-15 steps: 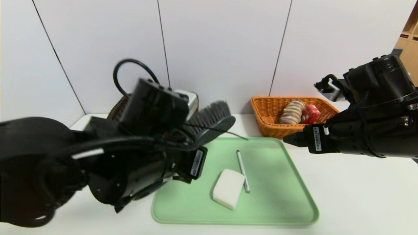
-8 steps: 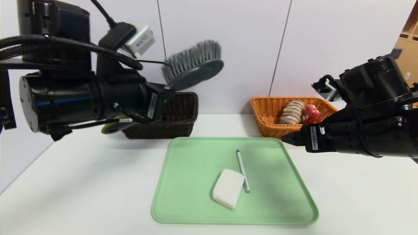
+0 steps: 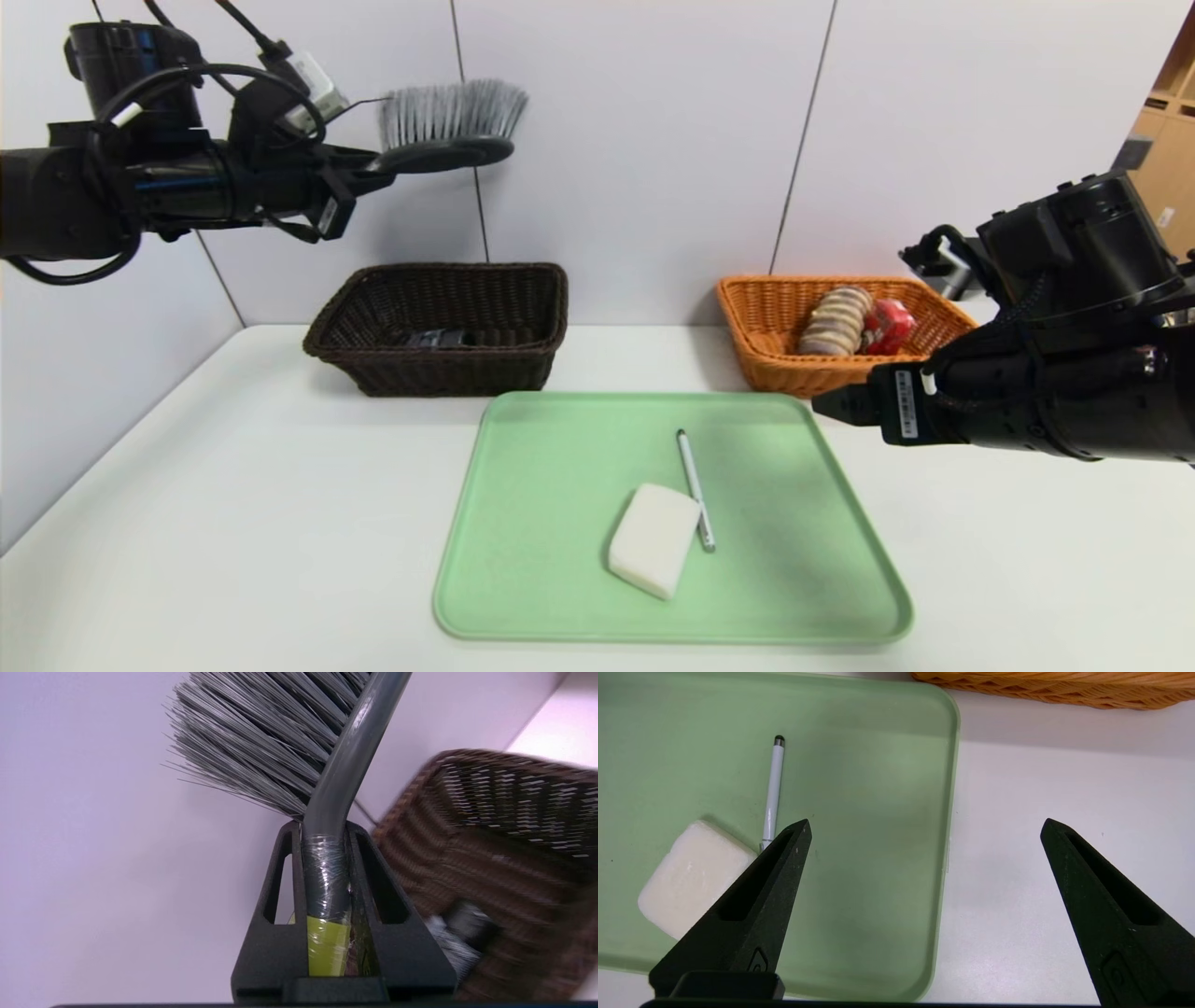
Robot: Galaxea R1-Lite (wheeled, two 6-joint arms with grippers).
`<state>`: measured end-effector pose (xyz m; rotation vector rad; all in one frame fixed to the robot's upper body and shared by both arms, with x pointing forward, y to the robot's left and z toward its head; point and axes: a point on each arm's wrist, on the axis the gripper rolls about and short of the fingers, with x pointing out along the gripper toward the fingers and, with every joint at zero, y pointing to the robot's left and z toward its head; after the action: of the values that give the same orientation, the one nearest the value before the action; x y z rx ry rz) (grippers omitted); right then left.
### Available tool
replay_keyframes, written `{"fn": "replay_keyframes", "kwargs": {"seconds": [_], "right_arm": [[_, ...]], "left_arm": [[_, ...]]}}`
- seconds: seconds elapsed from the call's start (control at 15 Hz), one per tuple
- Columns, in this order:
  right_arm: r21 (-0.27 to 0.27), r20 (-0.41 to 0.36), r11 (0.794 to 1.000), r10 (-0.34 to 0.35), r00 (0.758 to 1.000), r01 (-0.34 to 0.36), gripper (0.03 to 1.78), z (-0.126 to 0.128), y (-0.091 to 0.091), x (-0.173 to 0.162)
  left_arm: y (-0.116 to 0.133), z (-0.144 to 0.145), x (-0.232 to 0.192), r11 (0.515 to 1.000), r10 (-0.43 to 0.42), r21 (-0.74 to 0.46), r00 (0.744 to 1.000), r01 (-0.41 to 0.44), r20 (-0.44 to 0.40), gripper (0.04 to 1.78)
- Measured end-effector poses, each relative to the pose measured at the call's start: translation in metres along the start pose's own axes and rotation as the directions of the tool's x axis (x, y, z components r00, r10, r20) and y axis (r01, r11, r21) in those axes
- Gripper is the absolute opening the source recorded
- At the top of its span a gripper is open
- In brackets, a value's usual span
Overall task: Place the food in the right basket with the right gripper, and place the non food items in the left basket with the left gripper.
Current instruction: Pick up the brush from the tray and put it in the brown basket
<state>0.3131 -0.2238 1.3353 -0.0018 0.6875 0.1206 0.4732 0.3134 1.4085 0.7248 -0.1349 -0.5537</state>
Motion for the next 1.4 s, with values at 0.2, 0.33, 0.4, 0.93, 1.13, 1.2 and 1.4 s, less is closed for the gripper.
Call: {"fn": "replay_keyframes", "kwargs": {"seconds": [0.2,0.33,0.4,0.93,1.13,1.2,1.4], "right_arm": [[0.017,0.006,1.0,-0.016,1.0,0.016,1.7,-0.002,-0.006,0.005],[0.02,-0.001,1.0,-0.022,1.0,0.022,1.7,-0.005,-0.008,0.007],[0.02,-0.005,1.0,-0.023,1.0,0.023,1.7,-0.005,-0.008,0.008],[0.021,-0.011,0.999,-0.026,1.0,0.026,1.7,-0.009,-0.009,0.015],[0.021,-0.014,0.999,-0.026,1.0,0.026,1.7,-0.009,-0.008,0.015],[0.021,-0.014,0.999,-0.026,1.0,0.026,1.7,-0.009,-0.009,0.015],[0.02,-0.013,0.999,-0.025,1.0,0.026,1.7,-0.009,-0.009,0.015]], "left_arm": [[0.007,-0.039,0.035,0.986,-0.077,0.148,0.997,0.074,0.016,0.31],[0.0,-0.059,0.047,0.977,-0.118,0.178,0.993,0.119,-0.016,0.31],[-0.004,-0.065,0.051,0.976,-0.133,0.169,0.991,0.136,-0.027,0.31],[-0.026,-0.07,0.041,0.965,-0.225,0.118,0.97,0.234,-0.089,0.31],[-0.032,-0.067,0.032,0.96,-0.253,0.099,0.961,0.264,-0.111,0.31],[-0.034,-0.065,0.031,0.959,-0.257,0.098,0.96,0.268,-0.11,0.31],[-0.034,-0.063,0.028,0.958,-0.257,0.101,0.96,0.268,-0.111,0.31]]}}
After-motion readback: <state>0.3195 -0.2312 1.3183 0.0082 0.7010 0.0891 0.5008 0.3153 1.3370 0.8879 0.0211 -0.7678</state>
